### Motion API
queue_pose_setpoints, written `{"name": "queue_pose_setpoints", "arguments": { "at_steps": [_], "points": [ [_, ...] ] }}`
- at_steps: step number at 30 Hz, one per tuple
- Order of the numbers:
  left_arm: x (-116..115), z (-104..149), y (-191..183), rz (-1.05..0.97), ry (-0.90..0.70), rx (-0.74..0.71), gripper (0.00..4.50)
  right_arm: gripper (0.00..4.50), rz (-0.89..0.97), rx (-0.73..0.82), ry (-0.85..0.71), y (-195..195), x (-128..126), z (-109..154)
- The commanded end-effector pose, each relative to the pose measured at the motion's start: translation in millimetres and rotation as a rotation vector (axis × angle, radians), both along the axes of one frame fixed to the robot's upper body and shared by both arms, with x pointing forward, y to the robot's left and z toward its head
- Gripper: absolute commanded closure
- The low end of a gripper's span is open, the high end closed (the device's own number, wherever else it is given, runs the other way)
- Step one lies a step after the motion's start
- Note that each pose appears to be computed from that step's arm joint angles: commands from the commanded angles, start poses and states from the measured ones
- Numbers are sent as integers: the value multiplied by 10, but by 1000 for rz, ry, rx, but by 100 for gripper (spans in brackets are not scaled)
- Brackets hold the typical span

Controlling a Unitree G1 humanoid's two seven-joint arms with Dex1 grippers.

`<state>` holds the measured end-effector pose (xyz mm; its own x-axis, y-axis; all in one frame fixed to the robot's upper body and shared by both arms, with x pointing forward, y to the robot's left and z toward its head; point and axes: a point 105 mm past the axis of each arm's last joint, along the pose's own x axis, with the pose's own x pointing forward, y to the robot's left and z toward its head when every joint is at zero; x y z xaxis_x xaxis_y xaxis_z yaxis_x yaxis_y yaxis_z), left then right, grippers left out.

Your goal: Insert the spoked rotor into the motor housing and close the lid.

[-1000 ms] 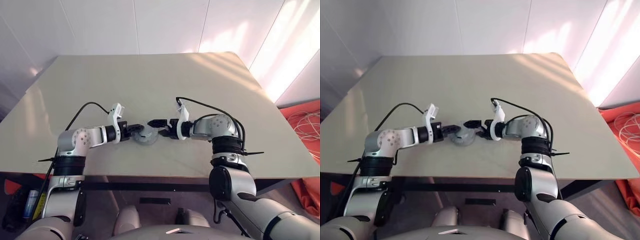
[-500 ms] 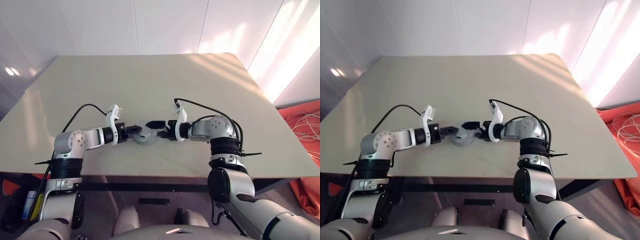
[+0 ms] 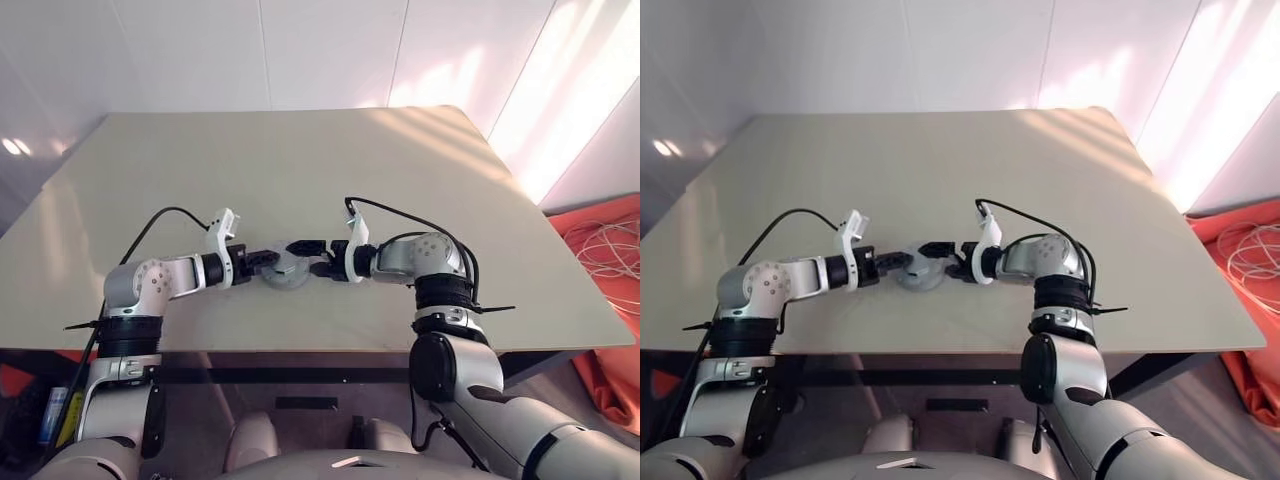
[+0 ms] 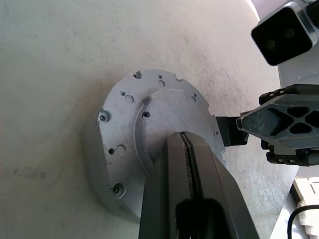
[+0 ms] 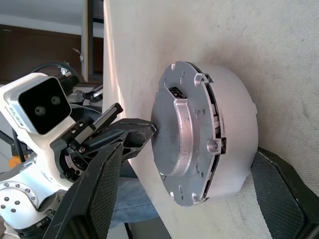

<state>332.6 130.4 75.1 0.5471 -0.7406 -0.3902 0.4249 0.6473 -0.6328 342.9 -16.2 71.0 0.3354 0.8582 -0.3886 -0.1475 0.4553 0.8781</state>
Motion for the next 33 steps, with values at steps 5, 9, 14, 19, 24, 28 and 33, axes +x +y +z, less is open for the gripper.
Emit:
{"name": "queue_pose_setpoints", "arguments": {
  "at_steps": [5, 9, 14, 19, 24, 28, 33],
  "points": [
    [-117, -356, 64, 26, 134, 88, 450, 1, 84, 181, -81, 397, -2, 460],
    [-123, -357, 60, 24, 134, 90, 450, 1, 81, 201, -87, 440, 10, 499],
    [-119, -352, 66, 25, 132, 94, 450, 1, 78, 211, -92, 517, 23, 516],
    [-105, -340, 81, 30, 128, 98, 450, 1, 104, 210, -99, 608, -13, 521],
    [-99, -339, 94, 37, 126, 100, 450, 1, 121, 185, -105, 622, -39, 487],
    [-93, -340, 92, 39, 125, 99, 450, 1, 131, 143, -117, 620, -53, 416],
    [-86, -340, 96, 42, 122, 100, 450, 1, 137, 114, -115, 622, -63, 342]
  ]
}}
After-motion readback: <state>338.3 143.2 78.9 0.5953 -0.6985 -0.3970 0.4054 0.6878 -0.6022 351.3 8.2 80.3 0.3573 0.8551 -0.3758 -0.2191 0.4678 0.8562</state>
